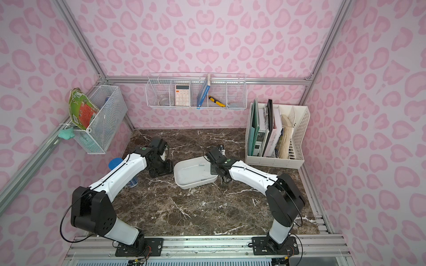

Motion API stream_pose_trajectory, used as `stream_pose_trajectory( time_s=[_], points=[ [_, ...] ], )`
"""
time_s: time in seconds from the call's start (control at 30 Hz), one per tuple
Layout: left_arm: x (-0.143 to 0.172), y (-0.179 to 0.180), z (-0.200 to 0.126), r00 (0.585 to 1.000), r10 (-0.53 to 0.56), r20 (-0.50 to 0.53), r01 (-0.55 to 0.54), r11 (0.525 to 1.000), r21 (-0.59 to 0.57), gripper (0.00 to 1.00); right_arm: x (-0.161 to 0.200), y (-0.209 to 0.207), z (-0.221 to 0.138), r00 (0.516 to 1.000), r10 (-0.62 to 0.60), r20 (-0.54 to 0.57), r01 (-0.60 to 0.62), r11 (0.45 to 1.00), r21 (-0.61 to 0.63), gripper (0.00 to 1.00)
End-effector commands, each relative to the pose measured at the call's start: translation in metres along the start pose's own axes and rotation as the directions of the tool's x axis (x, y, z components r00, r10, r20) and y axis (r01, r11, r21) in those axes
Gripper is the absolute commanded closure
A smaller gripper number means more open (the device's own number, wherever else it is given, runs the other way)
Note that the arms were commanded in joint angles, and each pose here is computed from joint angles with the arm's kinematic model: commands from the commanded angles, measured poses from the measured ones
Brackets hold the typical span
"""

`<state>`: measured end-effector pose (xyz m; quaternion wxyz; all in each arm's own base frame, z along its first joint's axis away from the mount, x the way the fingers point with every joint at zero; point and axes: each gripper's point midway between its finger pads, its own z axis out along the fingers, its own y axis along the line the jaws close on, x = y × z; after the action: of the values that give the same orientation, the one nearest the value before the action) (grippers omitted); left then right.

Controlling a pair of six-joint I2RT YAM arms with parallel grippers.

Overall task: Take out the screws from the storage box
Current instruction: Place the screw at the center of the board.

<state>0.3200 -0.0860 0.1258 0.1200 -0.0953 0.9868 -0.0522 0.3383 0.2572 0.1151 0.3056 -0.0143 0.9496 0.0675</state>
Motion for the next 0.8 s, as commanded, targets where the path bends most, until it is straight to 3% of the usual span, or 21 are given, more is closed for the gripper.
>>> stream_pose_trajectory(
  time_s=[0.0, 0.3, 0.77],
  points=[
    [0.002, 0.000, -0.001, 1.000, 0.007, -0.004, -0.007, 1.000, -0.003, 0.33, 0.005, -0.013, 0.000, 0.998, 0.070, 0.003, -0.070, 0.997, -0.022, 0.94],
    [0.004, -0.005, -0.002, 1.000, 0.020, -0.012, -0.019, 1.000, 0.014, 0.33, 0.046, -0.041, 0.031, 0.991, 0.098, -0.091, -0.099, 0.995, -0.010, 0.92],
    [0.004, -0.008, -0.003, 1.000, 0.020, -0.010, -0.019, 0.999, 0.026, 0.33, 0.056, -0.038, 0.053, 0.989, 0.072, -0.131, -0.072, 0.997, 0.003, 0.87]
  ],
)
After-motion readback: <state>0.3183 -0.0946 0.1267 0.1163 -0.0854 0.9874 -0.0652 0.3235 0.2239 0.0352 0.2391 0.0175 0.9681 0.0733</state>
